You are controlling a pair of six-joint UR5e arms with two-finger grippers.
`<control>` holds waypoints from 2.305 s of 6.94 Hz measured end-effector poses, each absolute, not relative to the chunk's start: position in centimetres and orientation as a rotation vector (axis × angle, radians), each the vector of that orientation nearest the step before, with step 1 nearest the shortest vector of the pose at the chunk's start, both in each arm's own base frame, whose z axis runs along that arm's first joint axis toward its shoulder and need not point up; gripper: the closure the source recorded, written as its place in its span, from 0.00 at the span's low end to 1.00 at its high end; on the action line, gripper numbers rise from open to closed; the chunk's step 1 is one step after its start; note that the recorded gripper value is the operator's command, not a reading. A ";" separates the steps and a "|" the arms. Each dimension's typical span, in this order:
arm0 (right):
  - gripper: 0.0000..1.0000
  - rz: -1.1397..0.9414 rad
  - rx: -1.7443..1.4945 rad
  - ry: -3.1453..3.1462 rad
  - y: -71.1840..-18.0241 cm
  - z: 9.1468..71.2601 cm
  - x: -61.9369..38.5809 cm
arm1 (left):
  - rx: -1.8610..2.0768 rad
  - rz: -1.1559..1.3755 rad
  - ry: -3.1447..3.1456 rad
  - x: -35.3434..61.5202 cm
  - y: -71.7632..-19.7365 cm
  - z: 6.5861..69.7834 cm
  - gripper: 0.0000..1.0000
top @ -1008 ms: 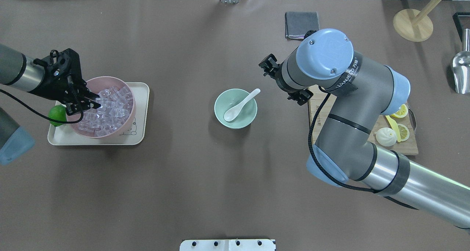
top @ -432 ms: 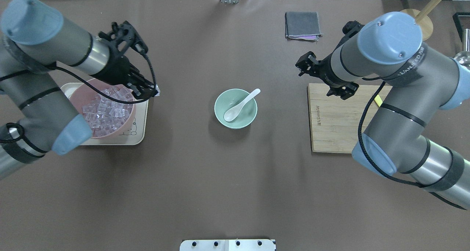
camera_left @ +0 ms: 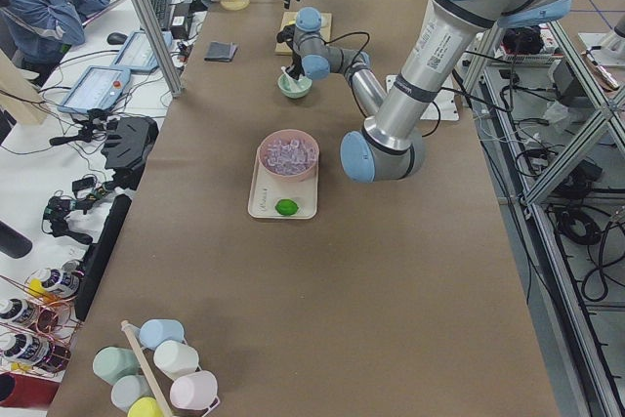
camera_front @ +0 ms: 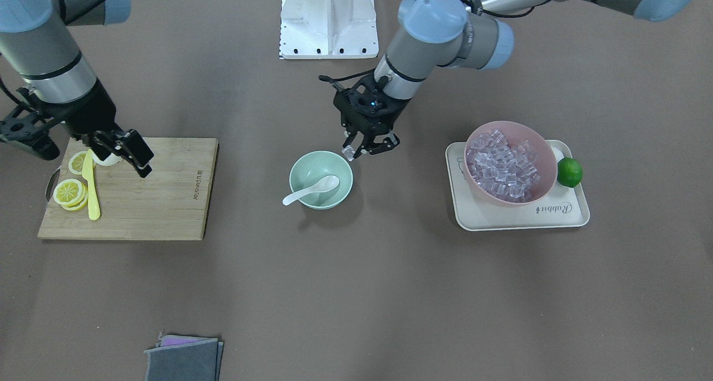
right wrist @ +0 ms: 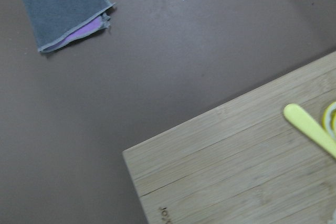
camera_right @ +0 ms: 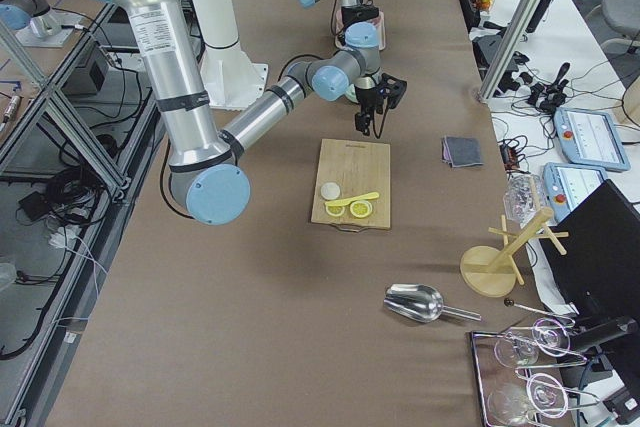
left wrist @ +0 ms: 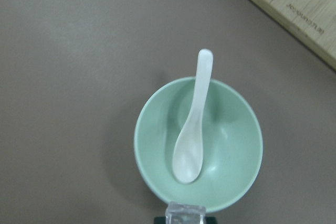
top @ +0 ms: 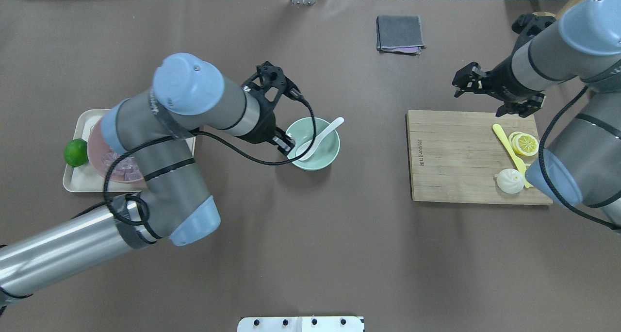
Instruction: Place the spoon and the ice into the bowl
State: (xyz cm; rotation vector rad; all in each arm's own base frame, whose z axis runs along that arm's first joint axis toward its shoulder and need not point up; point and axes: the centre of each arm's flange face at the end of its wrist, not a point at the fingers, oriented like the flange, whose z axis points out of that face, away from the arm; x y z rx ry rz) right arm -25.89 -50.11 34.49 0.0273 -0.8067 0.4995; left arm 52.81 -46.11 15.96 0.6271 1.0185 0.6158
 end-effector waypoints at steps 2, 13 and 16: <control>0.00 0.459 0.033 -0.785 -50.5 36.8 -23.1 | 0.671 0.555 0.956 56.6 -45.9 14.5 0.03; 0.00 0.160 0.071 -0.790 -53.2 47.3 -8.2 | 0.100 -0.012 0.794 13.7 -54.1 41.5 0.02; 0.00 0.059 0.093 -0.785 -54.5 51.9 -3.4 | 0.070 0.017 0.774 4.8 -50.1 51.2 0.02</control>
